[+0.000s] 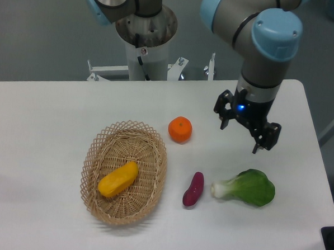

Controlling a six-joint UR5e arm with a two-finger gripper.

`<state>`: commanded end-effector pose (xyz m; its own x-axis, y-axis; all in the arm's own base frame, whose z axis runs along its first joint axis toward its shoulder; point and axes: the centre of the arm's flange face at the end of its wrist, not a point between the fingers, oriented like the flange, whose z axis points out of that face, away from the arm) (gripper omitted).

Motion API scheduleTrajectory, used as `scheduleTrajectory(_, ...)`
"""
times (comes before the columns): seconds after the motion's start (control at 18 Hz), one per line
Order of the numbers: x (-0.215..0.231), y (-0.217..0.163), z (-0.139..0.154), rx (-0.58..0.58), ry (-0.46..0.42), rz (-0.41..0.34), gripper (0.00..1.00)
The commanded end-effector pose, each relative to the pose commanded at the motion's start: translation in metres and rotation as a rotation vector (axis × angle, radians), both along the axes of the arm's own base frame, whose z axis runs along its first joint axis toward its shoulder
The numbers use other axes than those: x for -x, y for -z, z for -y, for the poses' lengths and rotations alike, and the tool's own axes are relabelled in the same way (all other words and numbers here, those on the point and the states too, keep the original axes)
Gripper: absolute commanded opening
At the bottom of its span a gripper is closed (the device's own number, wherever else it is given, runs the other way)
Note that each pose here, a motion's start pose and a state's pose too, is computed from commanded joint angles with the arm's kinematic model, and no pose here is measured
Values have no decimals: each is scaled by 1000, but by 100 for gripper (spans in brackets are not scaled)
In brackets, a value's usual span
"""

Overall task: Pick up the mango from the basket
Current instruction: 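Move the open gripper over the wicker basket toward the yellow mango, then lower the gripper into the basket around the yellow mango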

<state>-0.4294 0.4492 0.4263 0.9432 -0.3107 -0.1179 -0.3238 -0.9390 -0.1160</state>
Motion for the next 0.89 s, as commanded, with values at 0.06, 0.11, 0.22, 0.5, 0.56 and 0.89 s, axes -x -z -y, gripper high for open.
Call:
scheduleTrajectory(0.06,-10,5,-5,-1,-21,8,100)
scheduleTrajectory(0.11,-21,11,-13,2,-36,19,100)
scheduleTrajectory(0.22,-47,19,-33,-12,-70,21,100)
scheduleTrajectory(0.5,-119,65,-77,-37,-153,41,100)
scheduleTrajectory(0.56,-133,79,-85,-28,-146,50,100)
scheduleTrajectory(0.89,-184,136,-122,33,-84,92,100)
